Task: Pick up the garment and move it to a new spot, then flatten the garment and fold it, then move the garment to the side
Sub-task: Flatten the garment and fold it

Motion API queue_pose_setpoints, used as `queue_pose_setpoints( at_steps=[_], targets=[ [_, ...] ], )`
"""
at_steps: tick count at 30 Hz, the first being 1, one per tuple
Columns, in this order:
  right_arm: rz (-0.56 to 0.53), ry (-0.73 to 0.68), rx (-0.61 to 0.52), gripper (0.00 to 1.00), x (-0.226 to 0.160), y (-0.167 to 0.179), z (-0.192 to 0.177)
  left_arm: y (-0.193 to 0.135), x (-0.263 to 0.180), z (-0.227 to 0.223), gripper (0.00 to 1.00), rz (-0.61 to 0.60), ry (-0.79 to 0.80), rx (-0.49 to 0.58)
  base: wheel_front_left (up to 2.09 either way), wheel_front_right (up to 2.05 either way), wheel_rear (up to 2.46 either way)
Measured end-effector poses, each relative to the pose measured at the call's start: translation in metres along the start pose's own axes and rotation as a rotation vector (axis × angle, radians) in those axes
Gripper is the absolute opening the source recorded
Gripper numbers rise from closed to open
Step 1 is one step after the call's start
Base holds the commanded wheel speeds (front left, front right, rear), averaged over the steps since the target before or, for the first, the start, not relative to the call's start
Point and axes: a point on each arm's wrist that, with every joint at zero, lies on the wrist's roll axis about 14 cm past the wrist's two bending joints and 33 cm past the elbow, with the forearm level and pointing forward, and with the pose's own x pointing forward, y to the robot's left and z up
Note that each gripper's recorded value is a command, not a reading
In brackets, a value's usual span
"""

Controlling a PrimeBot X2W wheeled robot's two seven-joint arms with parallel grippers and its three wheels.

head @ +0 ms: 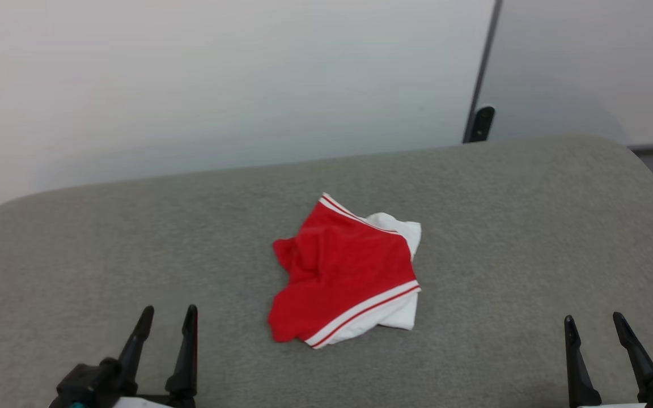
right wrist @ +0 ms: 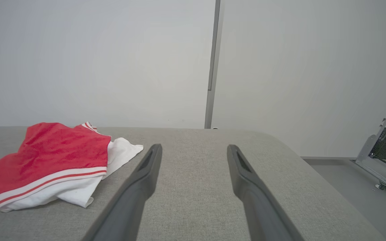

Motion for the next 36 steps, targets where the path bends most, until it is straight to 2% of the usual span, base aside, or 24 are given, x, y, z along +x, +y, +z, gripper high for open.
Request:
queue_pose_setpoints(
  at_steps=[16, 24, 31, 36],
  targets=[
    [-0.067, 0.045, -0.003, 1.00, -0.011, -0.018, -0.011, -0.042, 0.029, -0.025, 1.00, -0.166, 0.073, 0.003, 0.00, 0.00, 0.00],
    [-0.135, 0.056, -0.014, 1.00, -0.026, -0.037, -0.012, -0.064, 0.043, -0.034, 1.00, -0.247, 0.096, -0.004, 0.00, 0.00, 0.00],
    [-0.188, 0.069, -0.021, 1.00, -0.040, -0.050, -0.013, -0.094, 0.054, -0.051, 1.00, -0.351, 0.153, -0.001, 0.00, 0.00, 0.00],
    [-0.193, 0.085, -0.022, 1.00, -0.038, -0.051, -0.017, -0.119, 0.085, -0.053, 1.00, -0.456, 0.249, 0.037, 0.00, 0.00, 0.00]
  ],
)
